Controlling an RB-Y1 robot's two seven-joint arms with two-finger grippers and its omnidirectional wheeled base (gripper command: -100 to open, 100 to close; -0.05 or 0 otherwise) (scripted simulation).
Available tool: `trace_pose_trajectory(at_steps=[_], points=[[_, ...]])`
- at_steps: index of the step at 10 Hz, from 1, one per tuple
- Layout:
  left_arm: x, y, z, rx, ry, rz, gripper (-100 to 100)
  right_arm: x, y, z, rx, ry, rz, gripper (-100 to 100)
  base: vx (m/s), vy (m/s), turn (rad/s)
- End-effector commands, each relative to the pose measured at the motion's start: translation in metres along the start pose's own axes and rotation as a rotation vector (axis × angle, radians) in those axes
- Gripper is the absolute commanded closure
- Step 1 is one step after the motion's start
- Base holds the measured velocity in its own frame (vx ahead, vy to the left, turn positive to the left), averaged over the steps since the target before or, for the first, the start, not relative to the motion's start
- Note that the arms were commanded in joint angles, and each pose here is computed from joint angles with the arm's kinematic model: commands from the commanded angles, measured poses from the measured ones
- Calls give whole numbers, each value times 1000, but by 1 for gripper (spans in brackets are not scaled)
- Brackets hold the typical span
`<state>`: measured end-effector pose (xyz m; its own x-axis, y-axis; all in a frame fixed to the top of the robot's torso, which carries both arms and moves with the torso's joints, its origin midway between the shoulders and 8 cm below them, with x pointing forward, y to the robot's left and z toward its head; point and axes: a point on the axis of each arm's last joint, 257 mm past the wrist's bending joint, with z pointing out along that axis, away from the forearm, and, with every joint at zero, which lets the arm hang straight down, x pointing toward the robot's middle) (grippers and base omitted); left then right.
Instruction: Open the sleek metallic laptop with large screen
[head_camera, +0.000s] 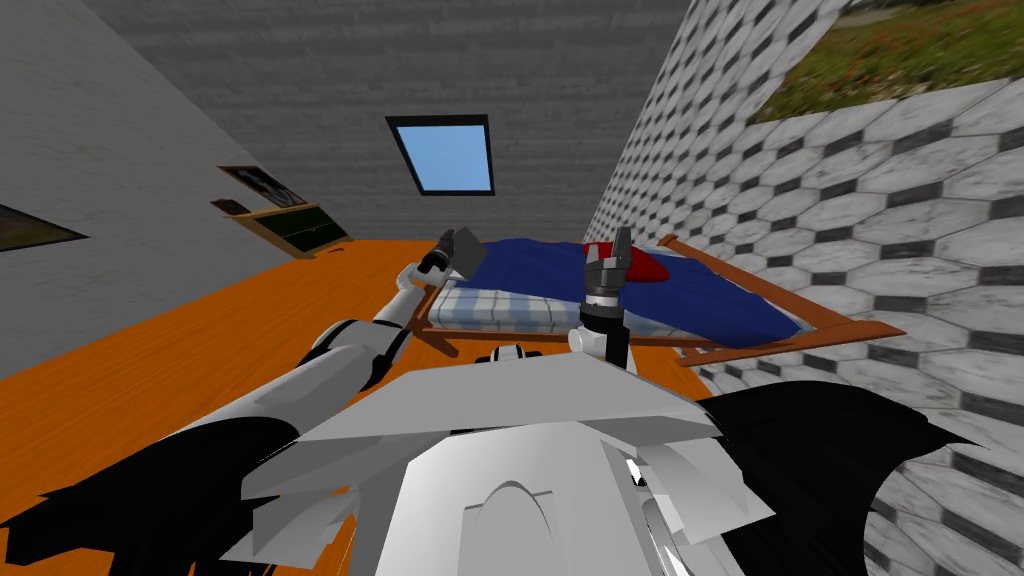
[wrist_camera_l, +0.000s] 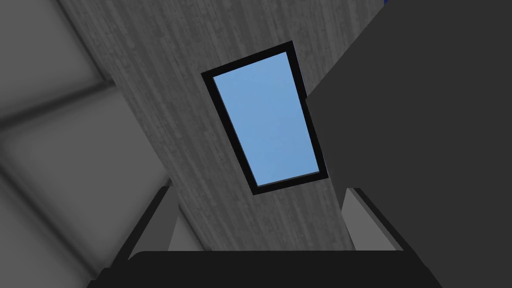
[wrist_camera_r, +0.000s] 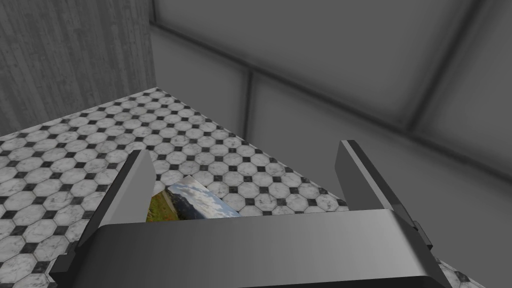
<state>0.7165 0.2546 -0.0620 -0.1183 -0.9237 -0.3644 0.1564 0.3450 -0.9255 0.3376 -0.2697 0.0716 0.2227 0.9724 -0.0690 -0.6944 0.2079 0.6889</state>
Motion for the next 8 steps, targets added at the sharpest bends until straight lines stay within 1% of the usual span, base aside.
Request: trace_pose_trajectory(at_steps=[1,2,3,4,5,6,7,8], points=[[-10,4,-9,9,29,-18,-100,0,0,0,0,0,0,0,67,-120,117],[-14,9,-11,-4,37,16,-100,0,0,0,0,0,0,0,50,-104,63],[-17,9,-16,5,49,-23,-100,0,0,0,0,0,0,0,55,-143,88],[-22,15,-19,-10,57,9,-100,0,0,0,0,0,0,0,46,-118,65],[-23,16,-25,-4,71,-31,-100,0,0,0,0,0,0,0,47,-121,127],[-28,23,-28,-20,78,-2,-100,0,0,0,0,0,0,0,30,-93,97],[-27,26,-35,-21,97,-41,-100,0,0,0,0,0,0,0,-17,-70,176],[-33,34,-39,-40,103,-9,-100,0,0,0,0,0,0,0,-7,-40,83]])
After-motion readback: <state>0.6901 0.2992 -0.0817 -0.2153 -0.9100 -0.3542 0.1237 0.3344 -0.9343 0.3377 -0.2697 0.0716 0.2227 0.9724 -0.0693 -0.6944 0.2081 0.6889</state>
